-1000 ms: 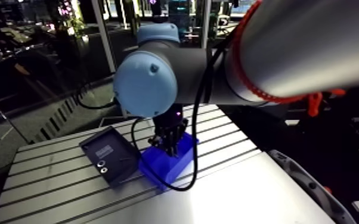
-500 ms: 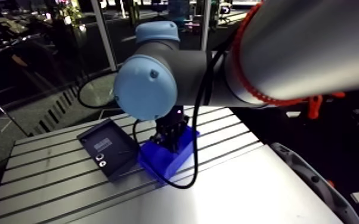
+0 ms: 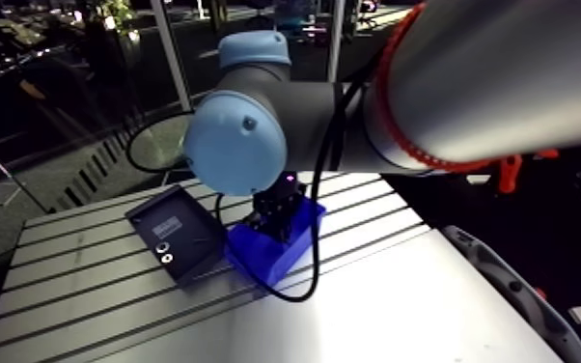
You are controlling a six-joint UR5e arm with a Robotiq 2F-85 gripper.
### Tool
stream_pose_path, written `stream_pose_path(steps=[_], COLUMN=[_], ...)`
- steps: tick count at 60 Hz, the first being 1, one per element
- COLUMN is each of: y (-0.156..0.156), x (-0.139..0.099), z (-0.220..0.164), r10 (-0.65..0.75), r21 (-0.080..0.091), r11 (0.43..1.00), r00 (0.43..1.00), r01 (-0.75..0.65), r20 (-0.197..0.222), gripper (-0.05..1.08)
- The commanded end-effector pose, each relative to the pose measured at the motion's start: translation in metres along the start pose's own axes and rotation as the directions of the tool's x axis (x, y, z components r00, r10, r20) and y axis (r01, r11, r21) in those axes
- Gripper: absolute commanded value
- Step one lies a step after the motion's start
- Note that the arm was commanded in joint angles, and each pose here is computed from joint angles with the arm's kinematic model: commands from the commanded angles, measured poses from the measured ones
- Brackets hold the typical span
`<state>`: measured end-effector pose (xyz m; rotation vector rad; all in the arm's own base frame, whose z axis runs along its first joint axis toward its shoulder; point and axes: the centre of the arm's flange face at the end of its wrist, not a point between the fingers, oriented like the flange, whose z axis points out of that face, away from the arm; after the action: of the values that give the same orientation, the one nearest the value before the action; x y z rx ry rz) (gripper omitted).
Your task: Pick up the M10 bolt from the tray and put it into the blue bin.
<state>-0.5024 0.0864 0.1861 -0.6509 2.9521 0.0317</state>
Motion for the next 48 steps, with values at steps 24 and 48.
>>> stream_pose_path(steps=[24,48], y=[0.002,0.002], x=[-0.002,0.000], z=[0.005,-0.024], r10=[0.003,-0.004], r21=[0.002,-0.022], r11=[1.000,1.000], r00=[1.000,1.000], r01=[-0.003,0.004], r20=[0.009,0.004], gripper=[0.28,0.01])
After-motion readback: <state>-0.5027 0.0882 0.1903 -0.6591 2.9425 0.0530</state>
